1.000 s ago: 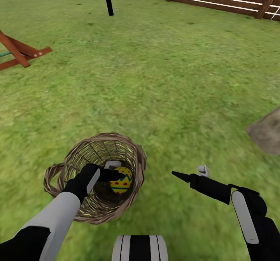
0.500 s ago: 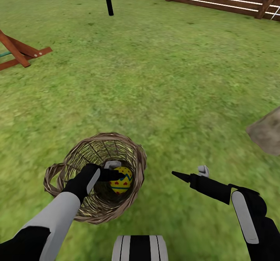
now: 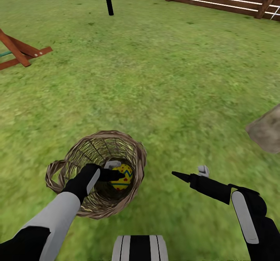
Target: Take the three Easter eggs out of the wicker basket on the lawn in the garden, then place them on the lawn next to a single tree (choose any tree) so that all three eggs are next to the same tree and none are left in the basket.
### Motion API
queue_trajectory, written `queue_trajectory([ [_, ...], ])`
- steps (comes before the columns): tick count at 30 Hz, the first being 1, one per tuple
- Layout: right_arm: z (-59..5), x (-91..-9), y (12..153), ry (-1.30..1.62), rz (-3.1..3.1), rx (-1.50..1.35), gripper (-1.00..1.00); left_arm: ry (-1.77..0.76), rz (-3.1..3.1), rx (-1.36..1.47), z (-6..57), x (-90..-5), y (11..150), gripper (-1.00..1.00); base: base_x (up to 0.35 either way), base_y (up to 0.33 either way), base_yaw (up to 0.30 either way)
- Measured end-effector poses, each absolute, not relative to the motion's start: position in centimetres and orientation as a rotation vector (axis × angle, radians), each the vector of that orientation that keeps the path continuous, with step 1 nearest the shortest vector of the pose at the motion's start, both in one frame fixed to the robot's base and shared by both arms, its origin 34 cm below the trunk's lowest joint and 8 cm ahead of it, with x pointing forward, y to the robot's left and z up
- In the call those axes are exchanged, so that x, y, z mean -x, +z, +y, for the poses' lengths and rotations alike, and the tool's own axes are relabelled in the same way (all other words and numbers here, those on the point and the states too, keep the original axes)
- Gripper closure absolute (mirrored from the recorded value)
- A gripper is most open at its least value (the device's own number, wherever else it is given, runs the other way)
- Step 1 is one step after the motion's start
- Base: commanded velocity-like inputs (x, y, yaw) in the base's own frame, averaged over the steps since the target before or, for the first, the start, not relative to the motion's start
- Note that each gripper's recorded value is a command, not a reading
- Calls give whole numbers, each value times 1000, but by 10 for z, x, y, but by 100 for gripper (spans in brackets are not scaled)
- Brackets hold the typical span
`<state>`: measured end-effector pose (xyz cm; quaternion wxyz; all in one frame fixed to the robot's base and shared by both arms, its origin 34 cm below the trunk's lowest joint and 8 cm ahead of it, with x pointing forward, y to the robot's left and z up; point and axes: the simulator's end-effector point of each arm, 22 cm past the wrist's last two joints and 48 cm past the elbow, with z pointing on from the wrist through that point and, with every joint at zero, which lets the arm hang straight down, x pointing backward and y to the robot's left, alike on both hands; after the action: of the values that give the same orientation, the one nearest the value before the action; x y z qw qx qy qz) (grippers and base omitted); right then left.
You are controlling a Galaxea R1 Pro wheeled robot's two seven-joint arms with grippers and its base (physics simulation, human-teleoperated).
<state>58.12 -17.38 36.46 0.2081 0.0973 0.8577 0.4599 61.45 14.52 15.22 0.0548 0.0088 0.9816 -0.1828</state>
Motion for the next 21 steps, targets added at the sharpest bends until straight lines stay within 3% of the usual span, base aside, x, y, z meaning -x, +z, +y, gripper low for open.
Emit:
queue_trajectory([
  [21, -174, -581, 365, 1280, 2387, -271, -100, -543, 2985, -26, 147, -614, 151, -100, -4, 0, 0],
])
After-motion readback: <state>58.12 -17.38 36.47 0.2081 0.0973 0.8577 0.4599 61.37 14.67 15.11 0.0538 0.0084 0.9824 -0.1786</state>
